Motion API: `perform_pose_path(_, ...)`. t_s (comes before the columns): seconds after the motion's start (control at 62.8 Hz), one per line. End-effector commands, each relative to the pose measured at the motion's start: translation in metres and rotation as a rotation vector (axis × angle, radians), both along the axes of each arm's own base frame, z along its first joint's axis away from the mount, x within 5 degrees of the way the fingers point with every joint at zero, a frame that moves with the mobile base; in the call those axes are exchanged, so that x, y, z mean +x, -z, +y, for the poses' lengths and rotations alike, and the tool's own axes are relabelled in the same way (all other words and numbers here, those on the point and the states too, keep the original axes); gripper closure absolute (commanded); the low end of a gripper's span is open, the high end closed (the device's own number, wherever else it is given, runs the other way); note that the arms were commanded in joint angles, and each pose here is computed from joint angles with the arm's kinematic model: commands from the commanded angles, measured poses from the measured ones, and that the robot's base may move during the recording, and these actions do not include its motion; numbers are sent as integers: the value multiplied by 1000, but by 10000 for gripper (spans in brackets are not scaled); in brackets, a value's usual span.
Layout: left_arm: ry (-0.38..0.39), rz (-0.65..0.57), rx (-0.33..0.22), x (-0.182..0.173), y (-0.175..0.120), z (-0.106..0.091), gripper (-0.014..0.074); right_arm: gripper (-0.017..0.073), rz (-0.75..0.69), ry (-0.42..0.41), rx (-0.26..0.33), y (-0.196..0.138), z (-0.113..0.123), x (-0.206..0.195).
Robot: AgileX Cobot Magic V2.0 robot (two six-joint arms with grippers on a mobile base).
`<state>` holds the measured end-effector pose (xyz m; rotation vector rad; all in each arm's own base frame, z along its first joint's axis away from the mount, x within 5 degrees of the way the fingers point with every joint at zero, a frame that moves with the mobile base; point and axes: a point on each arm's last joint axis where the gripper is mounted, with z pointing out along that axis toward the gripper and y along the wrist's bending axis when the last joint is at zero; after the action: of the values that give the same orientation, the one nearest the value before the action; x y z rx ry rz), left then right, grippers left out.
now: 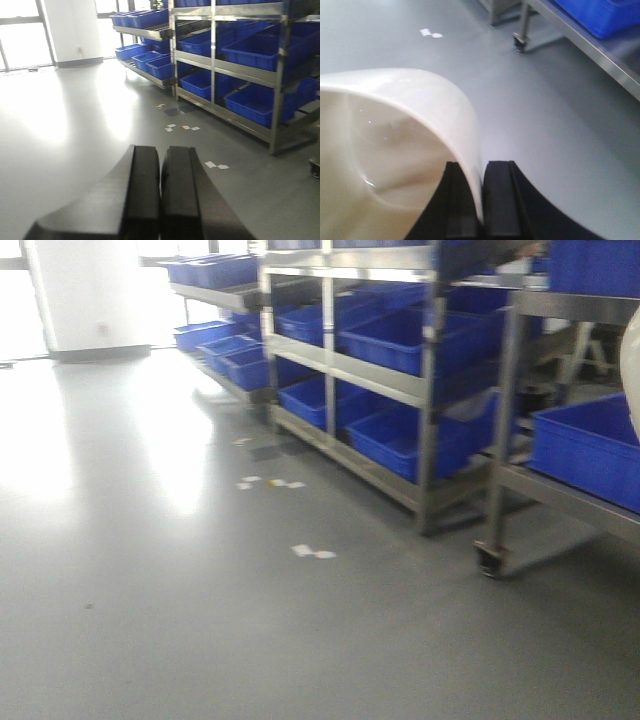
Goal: Move white bin to right shelf second layer
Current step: 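Drive past the blue-bin racks toward the windows carrying the bin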
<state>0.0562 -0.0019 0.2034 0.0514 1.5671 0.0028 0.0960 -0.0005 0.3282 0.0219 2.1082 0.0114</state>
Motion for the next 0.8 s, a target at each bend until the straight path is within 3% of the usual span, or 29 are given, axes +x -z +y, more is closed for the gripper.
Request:
perform_pose_path(0.0, 2, -60, -11, 0, 4, 0, 509, 505, -116, 9, 0, -16, -1, 4)
perform_pose_path(0.78, 2, -60, -11, 0, 4, 0, 509, 505, -116, 9, 0, -16, -1, 4)
